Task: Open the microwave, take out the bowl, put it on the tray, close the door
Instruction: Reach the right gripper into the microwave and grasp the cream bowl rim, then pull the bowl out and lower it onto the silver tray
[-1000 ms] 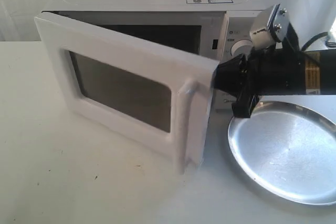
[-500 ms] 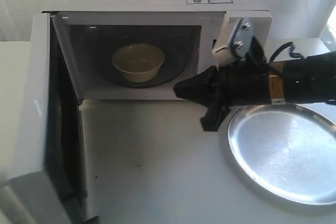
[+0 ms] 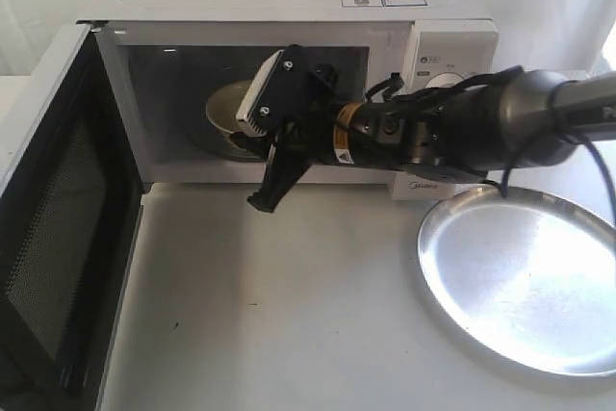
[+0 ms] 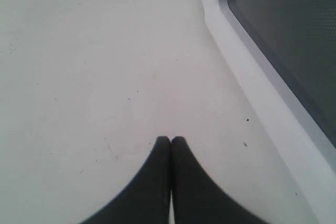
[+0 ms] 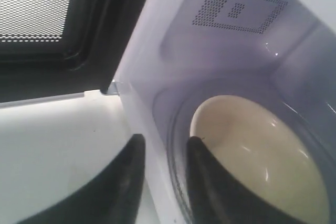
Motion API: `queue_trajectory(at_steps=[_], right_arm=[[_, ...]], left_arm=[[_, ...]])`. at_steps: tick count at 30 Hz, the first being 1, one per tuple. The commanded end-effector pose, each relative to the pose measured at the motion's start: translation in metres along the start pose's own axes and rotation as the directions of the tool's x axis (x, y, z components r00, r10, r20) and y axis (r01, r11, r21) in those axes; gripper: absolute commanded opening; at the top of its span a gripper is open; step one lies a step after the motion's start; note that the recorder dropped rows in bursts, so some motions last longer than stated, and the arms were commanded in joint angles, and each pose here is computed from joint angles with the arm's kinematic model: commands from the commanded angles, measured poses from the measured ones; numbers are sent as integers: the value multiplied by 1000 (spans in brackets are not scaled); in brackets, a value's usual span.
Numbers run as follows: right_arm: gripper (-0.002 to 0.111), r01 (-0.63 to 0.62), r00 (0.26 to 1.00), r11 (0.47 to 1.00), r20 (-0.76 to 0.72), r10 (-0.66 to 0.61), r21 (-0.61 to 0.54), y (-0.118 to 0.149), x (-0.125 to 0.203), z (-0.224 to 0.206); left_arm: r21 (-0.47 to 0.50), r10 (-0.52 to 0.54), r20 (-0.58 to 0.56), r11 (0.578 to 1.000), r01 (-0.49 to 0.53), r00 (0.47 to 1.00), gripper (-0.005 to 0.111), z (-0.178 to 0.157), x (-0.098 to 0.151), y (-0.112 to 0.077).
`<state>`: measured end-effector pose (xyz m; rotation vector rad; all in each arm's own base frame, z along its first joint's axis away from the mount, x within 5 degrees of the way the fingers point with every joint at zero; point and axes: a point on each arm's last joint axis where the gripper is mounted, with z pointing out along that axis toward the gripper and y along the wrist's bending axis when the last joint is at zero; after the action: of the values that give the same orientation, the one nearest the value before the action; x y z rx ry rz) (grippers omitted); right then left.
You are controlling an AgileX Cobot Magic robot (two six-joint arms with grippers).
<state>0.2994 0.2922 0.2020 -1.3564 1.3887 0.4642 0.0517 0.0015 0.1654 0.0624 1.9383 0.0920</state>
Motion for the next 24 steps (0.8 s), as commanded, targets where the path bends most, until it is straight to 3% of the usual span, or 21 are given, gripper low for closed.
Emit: queue_trajectory(at_steps=[1,3,5,7,10,14,15,20,24], right_arm=[[58,-1,1000,1000,6,1,14,-9,6,27],[70,-6,1000,1000,-11,7,20,-13,12,40],[71,-4,997,999,-71,6,36,-15,21,52],[65,3,992,999,-123,3,47,-14,27,62],[47,24,983,998,-185,-13,55,-12,32,71],[6,55,964,995,-263,-30,85,-14,29,73],[0,60,960,993,-280,-30,98,-15,25,71],[0,80,976,990,-212,-54,116,-12,-18,54],[0,9,991,991,-131,9,132,-1,-61,26]], left_arm=[[7,-7,7,1000,7,1000,0,0,-1,0],[7,-7,7,1000,7,1000,0,0,-1,0],[7,-7,7,1000,7,1000,0,0,-1,0],[7,-7,7,1000,7,1000,0,0,-1,0],[7,-7,7,1000,7,1000,0,0,-1,0],[7,-7,7,1000,7,1000,0,0,-1,0],[7,-7,7,1000,7,1000,0,0,-1,0],[7,-7,7,1000,7,1000,0,0,-1,0],[7,-7,7,1000,7,1000,0,0,-1,0]])
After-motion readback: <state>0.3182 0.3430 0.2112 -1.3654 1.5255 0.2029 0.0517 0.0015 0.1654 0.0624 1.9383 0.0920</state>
